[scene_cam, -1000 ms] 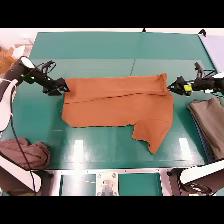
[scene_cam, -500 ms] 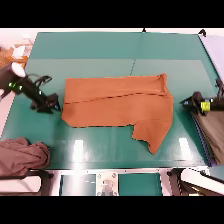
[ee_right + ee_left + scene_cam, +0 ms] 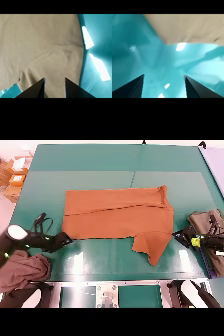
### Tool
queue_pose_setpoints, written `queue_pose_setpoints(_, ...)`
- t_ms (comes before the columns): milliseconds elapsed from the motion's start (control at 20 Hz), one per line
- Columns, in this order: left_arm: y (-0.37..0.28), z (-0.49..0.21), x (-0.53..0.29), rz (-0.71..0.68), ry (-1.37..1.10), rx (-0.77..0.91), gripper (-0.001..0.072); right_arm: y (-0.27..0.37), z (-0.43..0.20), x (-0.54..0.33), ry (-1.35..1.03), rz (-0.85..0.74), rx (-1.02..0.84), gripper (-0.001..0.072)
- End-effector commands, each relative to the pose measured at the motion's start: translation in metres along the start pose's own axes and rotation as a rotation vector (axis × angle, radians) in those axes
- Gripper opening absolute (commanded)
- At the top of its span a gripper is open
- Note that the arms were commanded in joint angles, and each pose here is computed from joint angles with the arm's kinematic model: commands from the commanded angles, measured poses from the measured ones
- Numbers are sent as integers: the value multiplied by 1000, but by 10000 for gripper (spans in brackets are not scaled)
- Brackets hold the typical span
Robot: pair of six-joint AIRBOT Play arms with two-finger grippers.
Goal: Fold the shirts.
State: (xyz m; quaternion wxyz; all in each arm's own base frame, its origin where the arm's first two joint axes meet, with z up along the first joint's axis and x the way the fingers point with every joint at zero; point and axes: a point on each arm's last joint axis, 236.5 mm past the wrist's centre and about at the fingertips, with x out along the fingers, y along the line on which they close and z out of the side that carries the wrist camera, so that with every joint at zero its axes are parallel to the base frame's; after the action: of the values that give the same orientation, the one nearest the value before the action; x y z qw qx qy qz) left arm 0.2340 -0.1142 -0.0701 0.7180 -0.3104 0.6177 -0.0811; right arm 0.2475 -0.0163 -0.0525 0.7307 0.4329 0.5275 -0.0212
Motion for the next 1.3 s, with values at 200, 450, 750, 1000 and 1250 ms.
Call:
queue_pose_setpoints(200, -19, 52, 16, -104, -381, -141, 590, 1, -2, 2, -17, 13, 5, 311)
queue_pose_setpoints(450, -19, 57, 14, -118, -403, -200, 590, 1, 2, 2, -33, 11, 7, 312)
queue_pose_setpoints(750, -17, 29, 33, -148, -329, -292, 588, 1, 2, 2, -33, 15, 10, 311)
queue_pose_setpoints(1000, -19, 42, 30, -161, -427, -296, 142, 0, -3, 4, -21, 15, 16, 311)
queue_pose_setpoints(1250, -15, 52, 25, -140, -477, -251, 23, -23, -34, 7, 98, -69, 74, 311)
